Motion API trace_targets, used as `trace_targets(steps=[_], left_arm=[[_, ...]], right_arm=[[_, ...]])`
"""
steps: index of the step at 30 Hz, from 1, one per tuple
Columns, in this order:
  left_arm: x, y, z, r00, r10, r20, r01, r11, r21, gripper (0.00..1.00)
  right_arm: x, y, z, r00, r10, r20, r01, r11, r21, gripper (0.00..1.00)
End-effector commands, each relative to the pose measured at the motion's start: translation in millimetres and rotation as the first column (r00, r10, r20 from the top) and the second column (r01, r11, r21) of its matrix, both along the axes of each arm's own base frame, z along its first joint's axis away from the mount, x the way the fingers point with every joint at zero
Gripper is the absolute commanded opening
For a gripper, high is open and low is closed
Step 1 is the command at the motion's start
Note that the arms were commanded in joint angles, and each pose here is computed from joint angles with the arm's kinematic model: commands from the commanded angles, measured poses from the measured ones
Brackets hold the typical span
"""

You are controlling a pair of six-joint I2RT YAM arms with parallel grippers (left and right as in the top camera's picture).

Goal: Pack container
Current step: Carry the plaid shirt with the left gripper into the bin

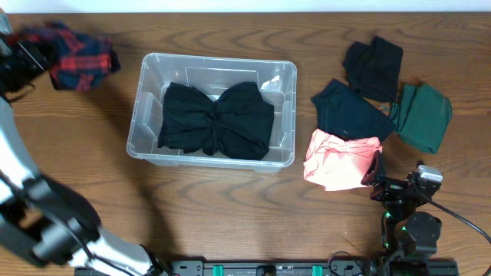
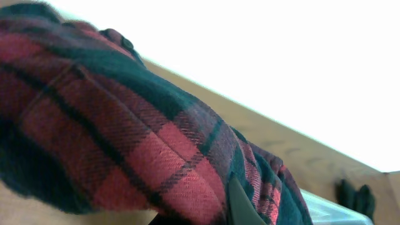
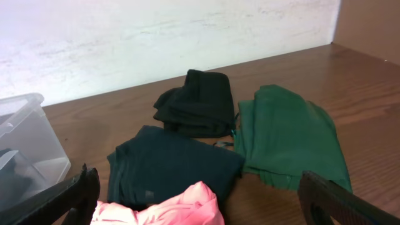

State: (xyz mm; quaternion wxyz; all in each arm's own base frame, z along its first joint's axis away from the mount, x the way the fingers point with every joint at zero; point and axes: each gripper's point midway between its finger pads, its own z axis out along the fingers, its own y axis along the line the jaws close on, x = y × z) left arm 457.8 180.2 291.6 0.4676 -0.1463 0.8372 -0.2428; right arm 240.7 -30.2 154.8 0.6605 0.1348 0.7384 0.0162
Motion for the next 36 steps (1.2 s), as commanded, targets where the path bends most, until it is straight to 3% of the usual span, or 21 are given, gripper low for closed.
trace_targets(steps=[1,6,10,19,24,28,36], left_arm=[[-5,-45,53,0.992,-0.082,0.1,0.082,0.997,0.006,0.06],[-11,-121,97,0.958,-0.219,0.183,0.213,0.976,0.049,0.06],[-16,-197,100,0.904,-0.387,0.183,0.385,0.922,0.044,0.06],[-61,-295,21,0.76,-0.642,-0.103,0.643,0.765,-0.03,0.06],[-88,-278,-46,0.738,-0.538,-0.406,0.572,0.819,-0.046,0.06],[-107,-254,-81,0.7,-0.447,-0.557,0.516,0.856,-0.039,0.06],[-127,-202,-154,0.633,-0.245,-0.734,0.434,0.898,0.075,0.05]], right_arm=[[0,-2,-1,1.0,-0.005,-0.003,0.005,1.0,-0.014,0.99],[0,-2,-1,1.0,-0.005,-0.004,0.005,1.0,-0.014,0.99],[0,-2,-1,1.0,-0.005,-0.004,0.005,1.0,-0.014,0.99],[0,-2,-1,1.0,-0.005,-0.004,0.005,1.0,-0.014,0.99],[0,-2,-1,1.0,-0.005,-0.004,0.005,1.0,-0.014,0.99],[0,-2,-1,1.0,-0.005,-0.004,0.005,1.0,-0.014,0.99],[0,-2,-1,1.0,-0.005,-0.004,0.005,1.0,-0.014,0.99]])
